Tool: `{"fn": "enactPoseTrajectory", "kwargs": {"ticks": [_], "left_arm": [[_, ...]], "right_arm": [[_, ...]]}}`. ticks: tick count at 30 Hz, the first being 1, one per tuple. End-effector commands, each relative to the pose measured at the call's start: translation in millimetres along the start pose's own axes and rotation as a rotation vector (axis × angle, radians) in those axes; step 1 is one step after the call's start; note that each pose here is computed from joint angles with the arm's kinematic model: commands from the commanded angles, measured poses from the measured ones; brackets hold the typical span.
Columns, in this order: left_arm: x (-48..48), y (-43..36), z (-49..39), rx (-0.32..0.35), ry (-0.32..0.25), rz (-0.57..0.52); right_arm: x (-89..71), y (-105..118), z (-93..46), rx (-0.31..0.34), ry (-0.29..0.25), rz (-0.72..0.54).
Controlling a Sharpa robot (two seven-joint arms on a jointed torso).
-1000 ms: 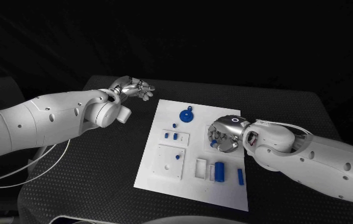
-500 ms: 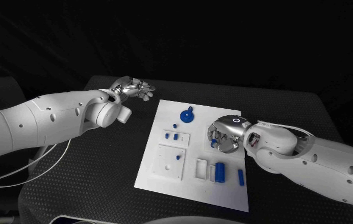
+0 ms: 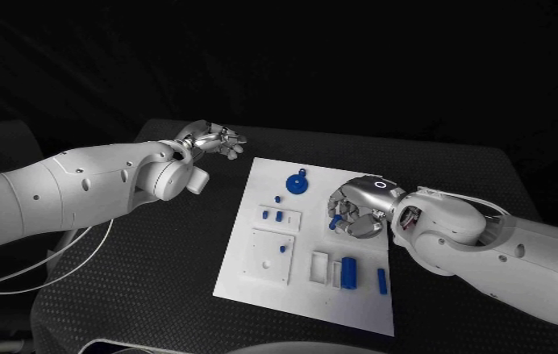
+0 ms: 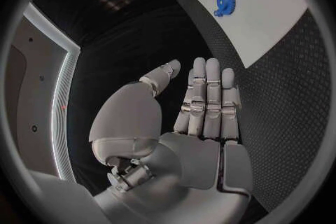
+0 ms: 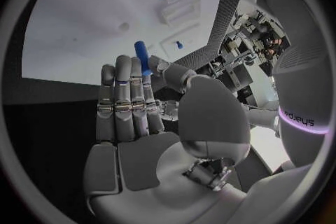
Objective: Assemble the parts on the task board
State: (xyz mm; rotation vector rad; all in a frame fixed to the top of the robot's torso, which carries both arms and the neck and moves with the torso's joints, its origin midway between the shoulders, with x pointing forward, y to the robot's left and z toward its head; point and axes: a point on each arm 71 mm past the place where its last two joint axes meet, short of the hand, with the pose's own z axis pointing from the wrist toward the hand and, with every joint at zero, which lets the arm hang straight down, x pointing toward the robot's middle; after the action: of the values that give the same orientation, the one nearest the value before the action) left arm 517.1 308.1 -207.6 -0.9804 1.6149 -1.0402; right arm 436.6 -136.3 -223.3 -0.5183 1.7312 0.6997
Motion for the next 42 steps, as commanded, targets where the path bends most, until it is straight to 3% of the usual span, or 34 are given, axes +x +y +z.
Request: {"fn": "enactPoseTrajectory", "kwargs": {"ticks": [1, 9, 21, 29, 42], "left_arm": [[1.5, -2.0, 0.3, 0.006, 0.014, 0.0], [3.8, -2.9, 1.5, 0.009, 0.018, 0.0], [7.6, -4.8, 5.4, 0.014, 0.018, 0.0], [13.3, -7.3, 8.2, 0.019, 0.026, 0.0], [20.6, -10.4, 13.8, 0.022, 0.044, -0.005]], "right_arm": [[-6.1, 6.1, -1.3, -0.012, -0.01, 0.036], [-10.7, 31.5, 10.6, -0.084, -0.048, 0.053], [-9.1, 84.4, 45.0, -0.205, -0.069, 0.005], [12.9, 114.8, 60.8, -0.268, -0.032, -0.022], [48.3, 127.4, 67.9, -0.289, 0.055, -0.045]]}}
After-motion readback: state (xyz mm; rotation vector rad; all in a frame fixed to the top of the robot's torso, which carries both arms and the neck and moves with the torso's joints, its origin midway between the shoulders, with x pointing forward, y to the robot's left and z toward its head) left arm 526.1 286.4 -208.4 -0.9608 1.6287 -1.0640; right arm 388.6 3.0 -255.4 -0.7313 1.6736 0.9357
